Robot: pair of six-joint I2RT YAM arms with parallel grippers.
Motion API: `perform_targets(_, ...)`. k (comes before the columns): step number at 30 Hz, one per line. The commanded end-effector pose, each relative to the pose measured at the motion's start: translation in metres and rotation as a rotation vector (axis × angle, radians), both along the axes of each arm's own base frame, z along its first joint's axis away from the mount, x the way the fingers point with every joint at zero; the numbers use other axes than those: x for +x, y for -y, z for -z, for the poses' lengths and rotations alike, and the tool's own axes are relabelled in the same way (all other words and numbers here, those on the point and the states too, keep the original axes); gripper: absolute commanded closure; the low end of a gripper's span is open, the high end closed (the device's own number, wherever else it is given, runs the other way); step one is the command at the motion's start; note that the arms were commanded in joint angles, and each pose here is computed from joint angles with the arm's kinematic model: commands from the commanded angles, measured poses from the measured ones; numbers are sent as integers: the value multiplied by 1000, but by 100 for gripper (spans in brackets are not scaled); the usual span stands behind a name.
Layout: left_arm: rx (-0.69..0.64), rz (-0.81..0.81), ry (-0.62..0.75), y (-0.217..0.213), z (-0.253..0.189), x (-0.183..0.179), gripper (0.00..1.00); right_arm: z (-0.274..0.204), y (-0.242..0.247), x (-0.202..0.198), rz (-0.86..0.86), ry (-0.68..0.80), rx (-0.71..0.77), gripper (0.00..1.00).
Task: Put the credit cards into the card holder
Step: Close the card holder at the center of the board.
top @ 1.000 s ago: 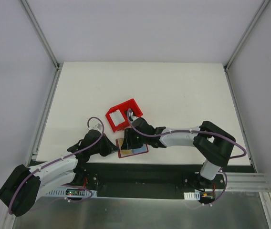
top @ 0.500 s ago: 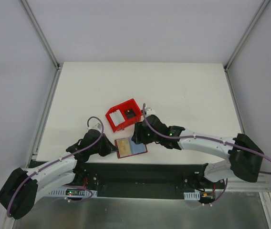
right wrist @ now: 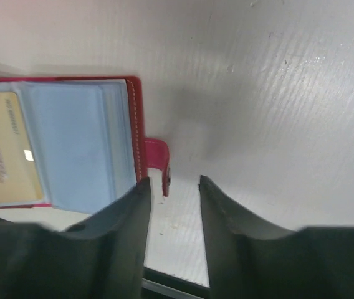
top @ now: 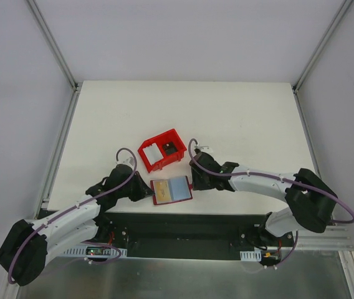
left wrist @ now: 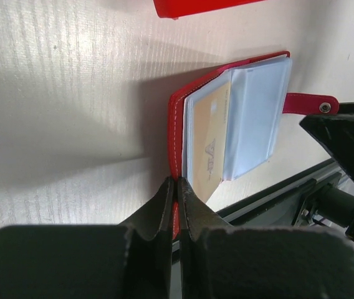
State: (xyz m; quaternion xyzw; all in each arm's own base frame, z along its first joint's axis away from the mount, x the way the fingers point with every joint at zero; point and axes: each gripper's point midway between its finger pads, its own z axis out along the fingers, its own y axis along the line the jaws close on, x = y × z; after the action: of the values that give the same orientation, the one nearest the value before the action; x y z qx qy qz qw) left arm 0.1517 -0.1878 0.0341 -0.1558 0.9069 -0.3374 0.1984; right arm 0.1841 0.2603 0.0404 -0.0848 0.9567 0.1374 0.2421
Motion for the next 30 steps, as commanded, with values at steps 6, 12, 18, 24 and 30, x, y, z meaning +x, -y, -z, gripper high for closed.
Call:
perform_targets(6,-30,69,32,12,-24,6,100,-2,-4,5,-44,16,-17,89)
perform_targets(12,-38,136,29,24,-39,9,100,-2,-9,3,-86,27,25,97)
perform_targets(18,-62,195,17,41,-57,15,100,-10,-18,1,-115,44,91,100)
perform_targets(24,-43,241,9,63,-69,24,94,-17,-19,-1,-106,61,146,100)
perform_targets(30,-7,299,-35,89,-61,27,81,-17,-18,-3,-87,68,174,100)
